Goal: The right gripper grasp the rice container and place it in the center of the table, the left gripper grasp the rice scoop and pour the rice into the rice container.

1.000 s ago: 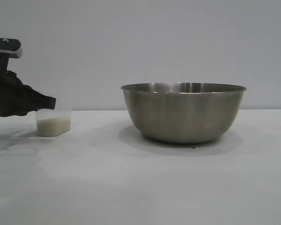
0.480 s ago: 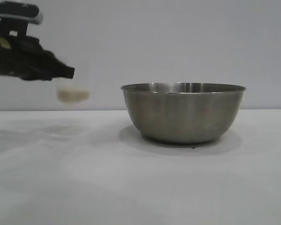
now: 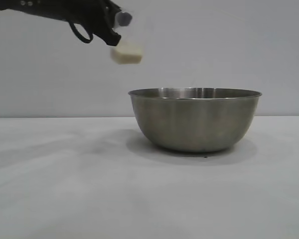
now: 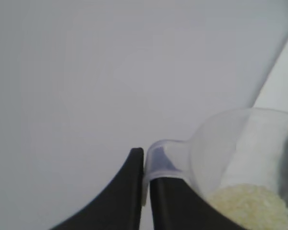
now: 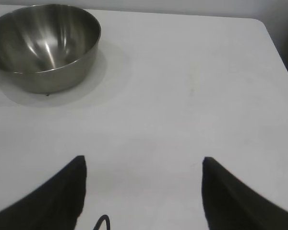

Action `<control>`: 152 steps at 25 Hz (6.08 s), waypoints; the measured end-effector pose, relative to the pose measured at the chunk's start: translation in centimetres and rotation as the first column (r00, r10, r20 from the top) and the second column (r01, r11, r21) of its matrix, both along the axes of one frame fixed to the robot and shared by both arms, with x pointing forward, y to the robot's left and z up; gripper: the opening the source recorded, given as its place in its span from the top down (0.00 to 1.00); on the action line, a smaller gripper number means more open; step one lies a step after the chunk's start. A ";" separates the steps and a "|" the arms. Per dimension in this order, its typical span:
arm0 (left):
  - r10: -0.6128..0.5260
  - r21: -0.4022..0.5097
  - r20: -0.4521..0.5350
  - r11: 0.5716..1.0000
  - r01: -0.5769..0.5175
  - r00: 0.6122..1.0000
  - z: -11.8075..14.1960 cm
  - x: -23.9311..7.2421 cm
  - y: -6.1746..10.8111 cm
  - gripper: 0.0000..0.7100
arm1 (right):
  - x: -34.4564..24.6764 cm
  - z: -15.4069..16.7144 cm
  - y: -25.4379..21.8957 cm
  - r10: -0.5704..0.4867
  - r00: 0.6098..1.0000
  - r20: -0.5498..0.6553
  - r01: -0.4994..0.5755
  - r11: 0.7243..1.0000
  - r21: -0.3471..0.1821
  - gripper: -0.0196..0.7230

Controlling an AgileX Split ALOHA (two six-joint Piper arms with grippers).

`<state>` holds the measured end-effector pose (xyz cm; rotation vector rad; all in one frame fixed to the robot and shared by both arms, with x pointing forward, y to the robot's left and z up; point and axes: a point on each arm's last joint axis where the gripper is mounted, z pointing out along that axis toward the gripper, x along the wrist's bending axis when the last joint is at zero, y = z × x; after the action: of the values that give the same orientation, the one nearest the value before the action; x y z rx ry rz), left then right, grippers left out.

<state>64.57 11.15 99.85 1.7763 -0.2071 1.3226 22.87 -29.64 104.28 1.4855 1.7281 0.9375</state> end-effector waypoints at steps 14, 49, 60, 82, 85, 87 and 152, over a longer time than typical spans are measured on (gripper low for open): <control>-0.347 0.610 0.355 0.790 0.066 0.868 -2.3 -1.7 -5.2 1.00 | 0.0 0.0 0.0 0.000 1.000 0.000 0.000 1.000 0.000 0.33; 0.115 0.204 0.306 0.962 -0.183 0.945 -2.9 -1.5 -7.8 1.00 | 0.0 0.0 0.0 0.000 1.000 0.000 0.000 1.000 0.000 0.33; 0.400 -0.436 -0.553 0.608 -0.663 0.731 0.3 0.8 1.3 1.00 | 0.0 0.0 0.0 0.000 1.000 0.000 0.000 1.000 0.000 0.33; 0.289 -0.413 -0.764 0.468 -0.781 0.577 -11.7 -4.5 11.3 1.00 | 0.0 0.0 0.0 0.000 1.000 0.000 0.000 1.000 0.000 0.33; 0.285 -0.411 -0.766 0.471 -0.781 0.576 -12.8 -4.5 11.3 1.00 | 0.0 0.0 0.0 0.000 1.000 0.000 0.000 1.000 0.000 0.33; 0.283 -0.413 -0.766 0.472 -0.779 0.578 -13.0 -4.5 11.3 1.00 | 0.0 0.0 0.0 0.000 1.000 0.000 0.000 1.000 0.000 0.33; 0.409 -0.492 -0.699 0.320 -0.810 0.587 2.5 -28.3 19.2 0.65 | 0.0 0.0 0.0 0.000 1.000 0.000 0.000 1.000 0.000 0.33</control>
<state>36.28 30.36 102.35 1.2822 1.3465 1.1260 22.87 -29.64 104.28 1.4855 1.7281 0.9375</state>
